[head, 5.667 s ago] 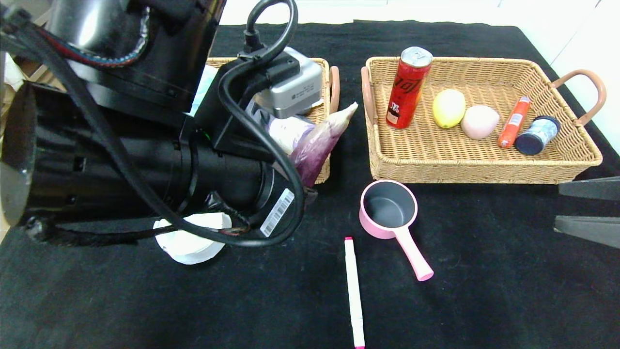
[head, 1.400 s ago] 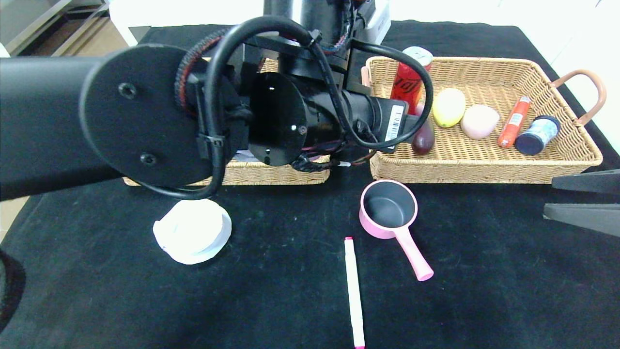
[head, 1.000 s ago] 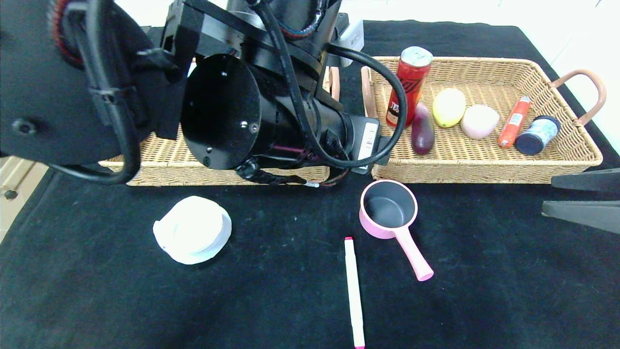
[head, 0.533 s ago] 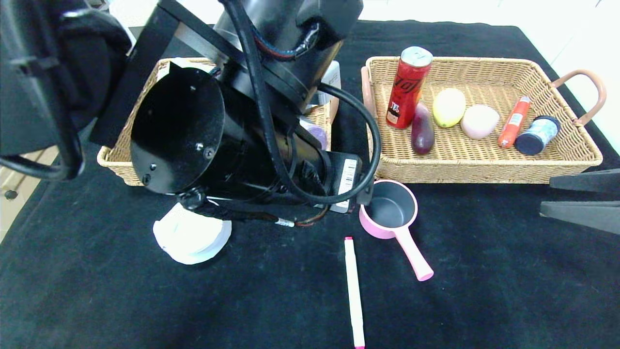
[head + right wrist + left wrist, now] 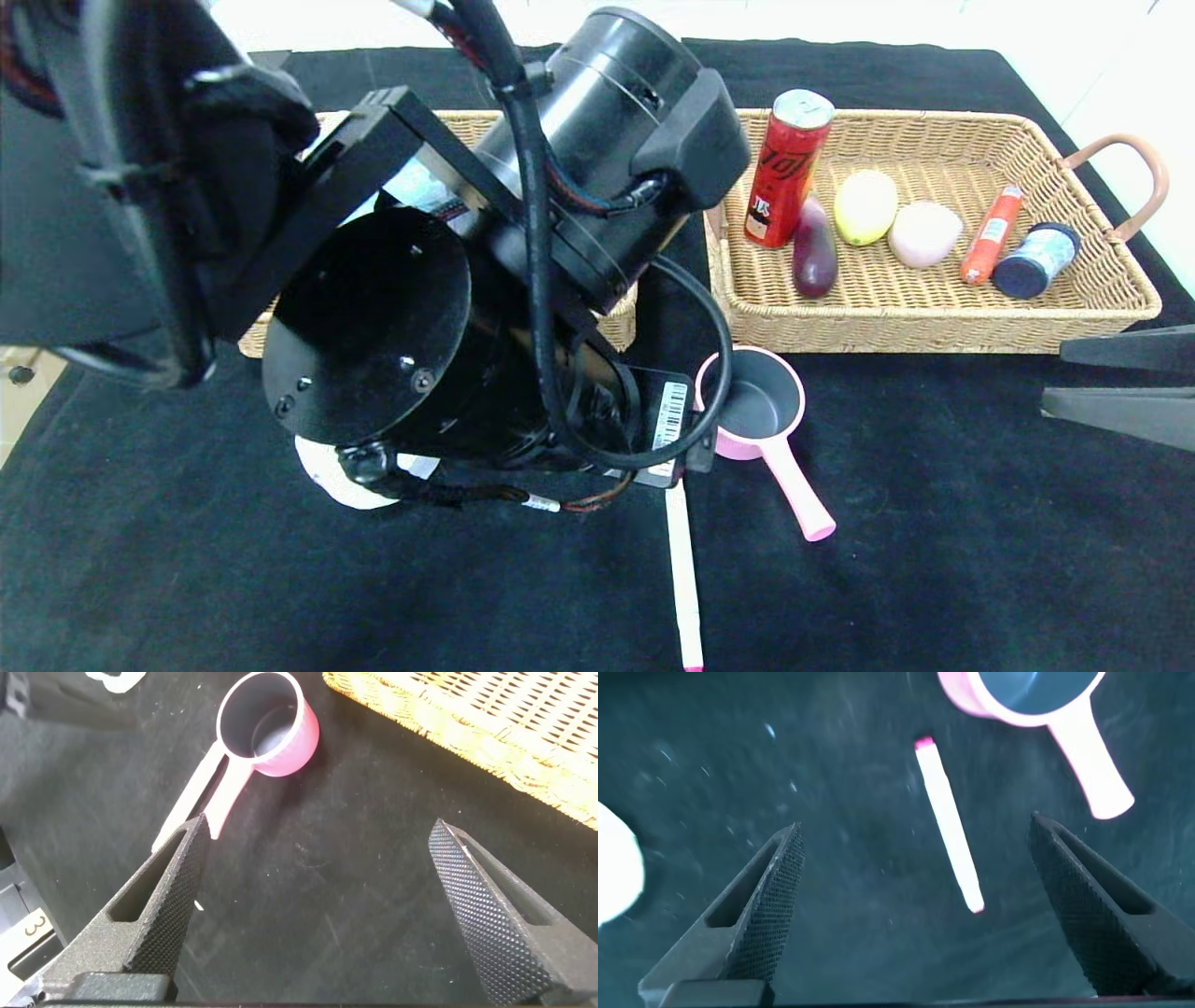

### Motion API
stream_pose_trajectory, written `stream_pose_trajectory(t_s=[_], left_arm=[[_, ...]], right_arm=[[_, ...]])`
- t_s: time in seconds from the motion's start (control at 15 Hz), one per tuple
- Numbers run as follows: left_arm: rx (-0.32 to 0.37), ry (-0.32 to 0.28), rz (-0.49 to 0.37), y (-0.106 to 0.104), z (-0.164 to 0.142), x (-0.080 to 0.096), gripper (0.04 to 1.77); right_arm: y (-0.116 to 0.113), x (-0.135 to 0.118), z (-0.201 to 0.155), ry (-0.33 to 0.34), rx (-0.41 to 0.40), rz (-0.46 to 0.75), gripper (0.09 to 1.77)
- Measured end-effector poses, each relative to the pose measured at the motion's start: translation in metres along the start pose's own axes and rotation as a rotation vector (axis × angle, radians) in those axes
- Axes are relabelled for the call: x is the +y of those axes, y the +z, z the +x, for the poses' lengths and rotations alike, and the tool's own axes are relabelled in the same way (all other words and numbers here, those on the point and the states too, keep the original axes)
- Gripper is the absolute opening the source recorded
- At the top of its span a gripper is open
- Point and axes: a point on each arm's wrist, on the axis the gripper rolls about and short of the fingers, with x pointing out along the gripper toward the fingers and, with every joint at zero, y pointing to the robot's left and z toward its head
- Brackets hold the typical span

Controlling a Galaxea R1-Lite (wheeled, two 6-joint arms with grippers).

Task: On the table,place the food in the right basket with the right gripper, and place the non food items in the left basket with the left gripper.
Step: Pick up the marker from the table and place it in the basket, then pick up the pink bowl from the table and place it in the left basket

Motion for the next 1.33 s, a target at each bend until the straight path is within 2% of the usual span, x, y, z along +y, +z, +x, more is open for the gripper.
stream_pose_trajectory(t_s=[0.33, 0.93, 1.33], left_arm=[[0.083, 0.007, -0.002, -0.014, 0.021, -0.010, 1.71], [0.195, 0.073, 0.024, -0.030, 0.062, -0.021, 1.72], [0.219, 0.088, 0.041, -0.033, 0.074, -0.026, 1.72]], right_arm=[[0.000, 0.000, 0.000, -0.001, -0.001, -0.001, 1.71], [0.000, 0.000, -0.001, -0.005, -0.003, 0.000, 1.71], [0.001, 0.000, -0.001, -0.005, -0.004, -0.003, 1.71]])
